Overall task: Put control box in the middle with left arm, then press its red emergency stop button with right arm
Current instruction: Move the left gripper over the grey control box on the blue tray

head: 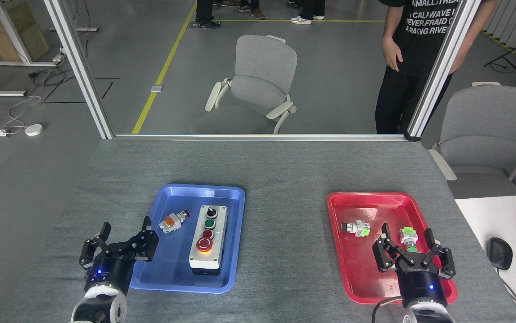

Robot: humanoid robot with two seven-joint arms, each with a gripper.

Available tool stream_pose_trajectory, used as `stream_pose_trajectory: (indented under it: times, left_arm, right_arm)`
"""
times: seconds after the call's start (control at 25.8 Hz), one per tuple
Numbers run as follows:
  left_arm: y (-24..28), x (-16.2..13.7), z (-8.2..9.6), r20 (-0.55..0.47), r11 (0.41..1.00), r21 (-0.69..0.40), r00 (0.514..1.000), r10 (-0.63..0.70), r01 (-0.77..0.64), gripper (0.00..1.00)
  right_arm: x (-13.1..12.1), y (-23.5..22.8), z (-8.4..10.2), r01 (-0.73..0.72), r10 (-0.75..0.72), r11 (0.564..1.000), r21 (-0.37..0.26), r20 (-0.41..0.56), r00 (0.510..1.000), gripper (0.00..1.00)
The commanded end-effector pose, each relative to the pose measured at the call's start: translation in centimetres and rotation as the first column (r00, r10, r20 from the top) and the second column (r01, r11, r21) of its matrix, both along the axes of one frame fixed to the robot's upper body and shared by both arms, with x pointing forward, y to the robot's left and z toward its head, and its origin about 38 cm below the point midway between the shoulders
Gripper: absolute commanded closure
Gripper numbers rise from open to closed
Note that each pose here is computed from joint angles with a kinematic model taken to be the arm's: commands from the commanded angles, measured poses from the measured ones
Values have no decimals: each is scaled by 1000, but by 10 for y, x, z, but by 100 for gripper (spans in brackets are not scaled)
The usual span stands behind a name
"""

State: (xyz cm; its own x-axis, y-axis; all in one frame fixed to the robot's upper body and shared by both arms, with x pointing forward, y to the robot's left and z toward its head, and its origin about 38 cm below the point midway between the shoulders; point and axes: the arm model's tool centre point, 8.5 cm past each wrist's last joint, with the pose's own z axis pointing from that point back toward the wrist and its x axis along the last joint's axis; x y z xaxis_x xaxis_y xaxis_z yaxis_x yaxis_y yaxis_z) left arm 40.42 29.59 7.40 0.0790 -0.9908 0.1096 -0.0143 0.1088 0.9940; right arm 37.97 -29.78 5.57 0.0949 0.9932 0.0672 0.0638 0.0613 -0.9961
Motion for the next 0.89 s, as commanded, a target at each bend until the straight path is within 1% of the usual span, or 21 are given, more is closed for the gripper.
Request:
stream_pose_trajectory:
  times: [0.0, 0.08, 0.23, 0.35, 0.39, 0.46, 0.54, 0.62, 0.7, 0.85]
  left_arm:
    - [0, 1, 4, 14, 1000, 1, 1000, 0, 0, 1]
    - [-1, 0, 11, 55, 1000, 5, 999, -2, 1, 1]
    - [-8, -3, 25, 99, 1000, 2, 995, -24, 24, 1]
    - [-12, -11, 26, 115, 999, -2, 993, -33, 34, 1]
    - [-15, -17, 22, 106, 999, -3, 994, -40, 41, 1]
    - [-38, -26, 14, 89, 996, 4, 992, -95, 95, 1]
    - [-63, -31, 9, 76, 989, 46, 987, -143, 139, 1]
    - [-77, -33, 1, 58, 982, 141, 989, -133, 124, 2]
    - [-95, -34, -15, 19, 967, 226, 992, -122, 114, 2]
    - [-119, -34, -37, -37, 951, 292, 995, -97, 103, 2]
  right_arm:
    - [0, -1, 0, 1, -1, 1000, -1, 0, 1000, 2]
    - [0, 0, 0, -2, 2, 1000, -2, -2, 1000, 2]
    - [2, 5, 0, -6, 6, 1000, 9, 1, 1000, 2]
    - [3, 6, 1, -10, 10, 1000, 8, -1, 1000, 2]
    - [4, 7, 0, -14, 14, 1000, 7, -14, 1000, 2]
    - [2, 7, -4, -18, 18, 1000, 8, -60, 998, 2]
    - [3, 16, -8, -39, 39, 999, 6, -89, 995, 2]
    - [5, 27, -5, -63, 63, 998, 1, -81, 995, 2]
    - [6, 30, 0, -69, 69, 998, -1, -67, 995, 2]
    - [5, 33, 9, -83, 83, 997, -1, -41, 996, 2]
